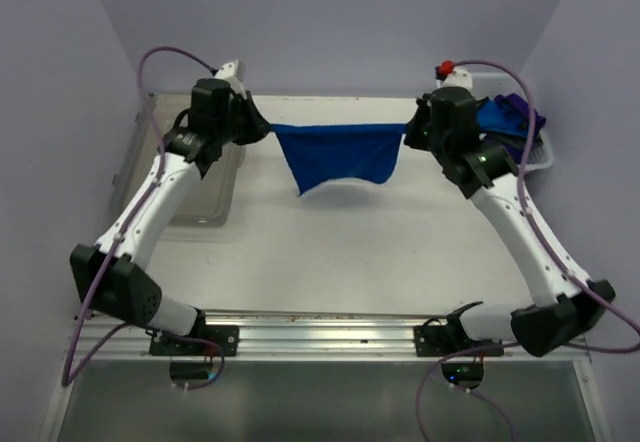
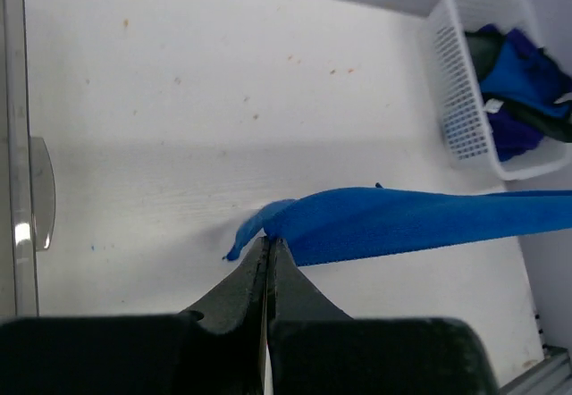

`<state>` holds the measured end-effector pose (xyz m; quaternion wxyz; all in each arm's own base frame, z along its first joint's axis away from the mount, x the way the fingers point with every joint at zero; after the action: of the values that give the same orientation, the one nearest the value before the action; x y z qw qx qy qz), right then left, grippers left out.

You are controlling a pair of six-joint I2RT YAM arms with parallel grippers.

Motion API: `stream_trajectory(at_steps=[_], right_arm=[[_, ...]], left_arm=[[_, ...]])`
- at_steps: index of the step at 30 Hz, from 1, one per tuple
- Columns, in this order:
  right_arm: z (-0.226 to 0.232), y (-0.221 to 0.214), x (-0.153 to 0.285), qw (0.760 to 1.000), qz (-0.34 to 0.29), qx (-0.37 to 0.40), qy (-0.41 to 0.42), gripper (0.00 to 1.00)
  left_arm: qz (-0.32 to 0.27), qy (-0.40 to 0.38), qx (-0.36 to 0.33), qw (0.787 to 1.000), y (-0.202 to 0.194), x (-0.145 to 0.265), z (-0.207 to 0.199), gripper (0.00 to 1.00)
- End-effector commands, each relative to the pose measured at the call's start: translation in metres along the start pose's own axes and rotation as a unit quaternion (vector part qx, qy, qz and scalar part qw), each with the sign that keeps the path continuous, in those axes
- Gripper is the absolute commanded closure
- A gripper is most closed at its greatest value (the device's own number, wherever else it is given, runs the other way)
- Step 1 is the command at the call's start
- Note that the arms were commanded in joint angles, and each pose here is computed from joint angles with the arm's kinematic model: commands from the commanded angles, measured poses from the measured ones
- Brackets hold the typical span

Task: Roll the towels
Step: Flatten the towel

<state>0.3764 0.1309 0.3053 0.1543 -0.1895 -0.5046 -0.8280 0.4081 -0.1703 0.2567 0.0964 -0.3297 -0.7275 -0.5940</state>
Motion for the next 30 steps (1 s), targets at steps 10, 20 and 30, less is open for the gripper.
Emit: stream_trajectory(at_steps=[10, 20, 30], right_arm=[[-0.005, 0.046, 0.162, 0.987, -0.086, 0.015, 0.136, 1.0], [-0.027, 0.023, 0.21, 0.988, -0.044, -0.029, 0.144, 1.0], [-0.048, -0.045, 0.077, 0.997, 0.074, -0.003, -0.013, 1.0]], left_arm=[[-0.197, -0.11, -0.034, 0.974, 0.056, 0.191, -0.056, 1.0], [-0.157, -0.122, -0.025, 0.98, 0.008, 0.243, -0.057, 1.0], [0.006, -0.037, 0.013, 0.999, -0.051, 0.085, -0.009, 1.0]])
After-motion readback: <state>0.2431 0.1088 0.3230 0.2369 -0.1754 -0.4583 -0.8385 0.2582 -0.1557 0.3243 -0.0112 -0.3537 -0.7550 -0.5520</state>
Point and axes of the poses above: each gripper's point midway between its finger pads, its own x axis back along the fingers, its own z axis along the line the jaws close on, y = z × x, the point moved 1 cm from there along x, back along the fingers, and after that the axes turned 13 degrees about -x, right-handed, at the moved point
